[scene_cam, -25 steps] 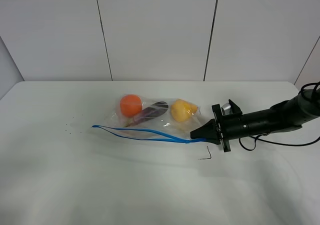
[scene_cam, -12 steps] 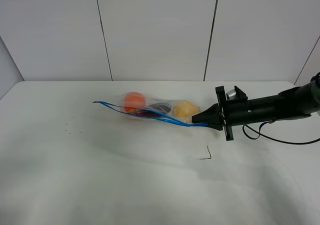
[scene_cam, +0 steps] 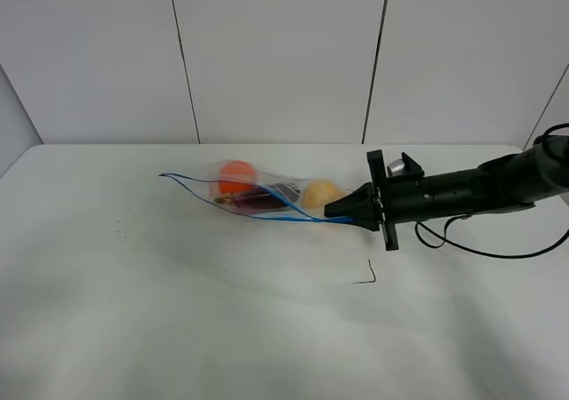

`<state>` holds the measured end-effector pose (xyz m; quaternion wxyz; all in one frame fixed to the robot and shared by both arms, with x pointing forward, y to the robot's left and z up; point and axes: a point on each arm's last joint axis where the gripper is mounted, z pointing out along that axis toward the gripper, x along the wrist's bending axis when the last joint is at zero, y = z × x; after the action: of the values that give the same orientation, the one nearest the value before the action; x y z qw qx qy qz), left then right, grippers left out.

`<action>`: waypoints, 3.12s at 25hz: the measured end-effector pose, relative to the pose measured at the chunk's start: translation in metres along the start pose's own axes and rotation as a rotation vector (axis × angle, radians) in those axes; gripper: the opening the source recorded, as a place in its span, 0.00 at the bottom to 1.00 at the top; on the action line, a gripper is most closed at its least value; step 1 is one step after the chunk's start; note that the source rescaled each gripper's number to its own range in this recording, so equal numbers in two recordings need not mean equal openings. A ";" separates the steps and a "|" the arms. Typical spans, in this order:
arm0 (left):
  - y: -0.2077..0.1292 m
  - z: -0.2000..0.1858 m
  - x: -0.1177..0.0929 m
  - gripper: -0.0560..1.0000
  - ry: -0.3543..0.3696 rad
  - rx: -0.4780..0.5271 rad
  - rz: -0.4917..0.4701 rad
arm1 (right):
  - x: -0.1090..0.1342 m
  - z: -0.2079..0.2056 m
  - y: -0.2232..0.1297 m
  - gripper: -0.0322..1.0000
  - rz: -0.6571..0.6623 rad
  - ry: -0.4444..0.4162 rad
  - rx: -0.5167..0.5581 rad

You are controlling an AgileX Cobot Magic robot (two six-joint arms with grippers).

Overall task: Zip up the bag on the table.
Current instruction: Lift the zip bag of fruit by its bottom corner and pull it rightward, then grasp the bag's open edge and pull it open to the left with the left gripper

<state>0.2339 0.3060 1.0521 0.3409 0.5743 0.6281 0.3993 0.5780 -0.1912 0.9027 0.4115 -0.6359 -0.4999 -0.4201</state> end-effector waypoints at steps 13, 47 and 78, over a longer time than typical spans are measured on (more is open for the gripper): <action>0.000 0.000 0.000 1.00 0.000 0.000 0.000 | 0.024 0.005 -0.003 0.03 -0.050 0.063 -0.045; 0.158 0.047 -0.023 0.98 -0.221 -0.112 0.608 | 0.034 0.001 -0.006 0.03 -0.092 0.039 -0.044; 0.134 0.168 -0.219 0.98 -0.783 -0.447 1.206 | 0.037 0.001 -0.003 0.03 -0.071 0.073 -0.080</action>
<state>0.4663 0.1096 1.0899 0.3701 0.8357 -0.0586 0.4014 0.5803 -0.1791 0.9378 0.3886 -0.6178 -0.4898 -0.4770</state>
